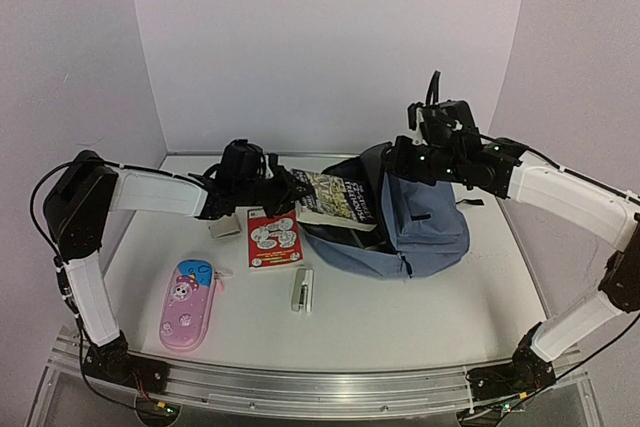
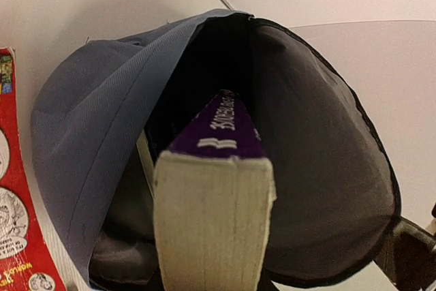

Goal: Pack the student bag
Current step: Place the book in the student bag.

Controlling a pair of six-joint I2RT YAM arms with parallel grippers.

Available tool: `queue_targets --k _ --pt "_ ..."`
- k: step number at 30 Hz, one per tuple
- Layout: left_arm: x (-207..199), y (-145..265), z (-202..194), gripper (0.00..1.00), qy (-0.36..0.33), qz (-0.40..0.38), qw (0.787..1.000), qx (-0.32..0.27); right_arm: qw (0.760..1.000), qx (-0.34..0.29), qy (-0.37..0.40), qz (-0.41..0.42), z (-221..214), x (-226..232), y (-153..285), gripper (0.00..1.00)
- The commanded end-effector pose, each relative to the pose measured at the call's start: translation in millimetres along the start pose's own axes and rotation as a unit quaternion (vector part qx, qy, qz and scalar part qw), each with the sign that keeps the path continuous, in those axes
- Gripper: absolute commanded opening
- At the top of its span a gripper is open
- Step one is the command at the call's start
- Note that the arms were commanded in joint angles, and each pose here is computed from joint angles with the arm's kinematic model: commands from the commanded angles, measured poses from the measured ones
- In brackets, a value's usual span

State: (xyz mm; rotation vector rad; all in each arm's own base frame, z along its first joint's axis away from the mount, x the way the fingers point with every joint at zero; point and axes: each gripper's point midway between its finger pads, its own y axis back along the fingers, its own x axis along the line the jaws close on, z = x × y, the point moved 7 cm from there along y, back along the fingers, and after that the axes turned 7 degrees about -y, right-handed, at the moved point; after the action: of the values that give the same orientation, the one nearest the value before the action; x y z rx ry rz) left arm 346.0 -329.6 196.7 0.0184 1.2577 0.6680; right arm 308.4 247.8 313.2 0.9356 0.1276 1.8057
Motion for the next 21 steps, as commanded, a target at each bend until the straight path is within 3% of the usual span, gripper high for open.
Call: queue_targets --k 1,10,12,16,21 --pt "-40.1 -18.1 16.3 0.0 -0.036 -0.032 0.998 -0.039 0.998 -0.042 -0.004 0.055 26.7 22.6 25.5 0.0" --pt "-31.4 -76.3 -10.1 0.0 -0.079 0.014 0.997 0.013 0.998 -0.039 0.0 0.055 25.3 21.3 25.8 0.0" --pt "-29.9 -84.3 -14.6 0.04 -0.09 0.025 0.995 0.024 0.998 -0.04 -0.001 0.053 24.9 20.5 25.6 0.0" --pt "-27.0 -85.5 -15.8 0.34 -0.116 0.061 0.991 0.03 0.998 -0.041 -0.002 0.05 23.9 18.8 25.7 0.0" --pt "-21.6 -73.1 -13.0 0.61 -0.144 0.113 0.983 0.024 0.998 -0.04 -0.001 0.049 22.3 17.4 25.1 0.0"
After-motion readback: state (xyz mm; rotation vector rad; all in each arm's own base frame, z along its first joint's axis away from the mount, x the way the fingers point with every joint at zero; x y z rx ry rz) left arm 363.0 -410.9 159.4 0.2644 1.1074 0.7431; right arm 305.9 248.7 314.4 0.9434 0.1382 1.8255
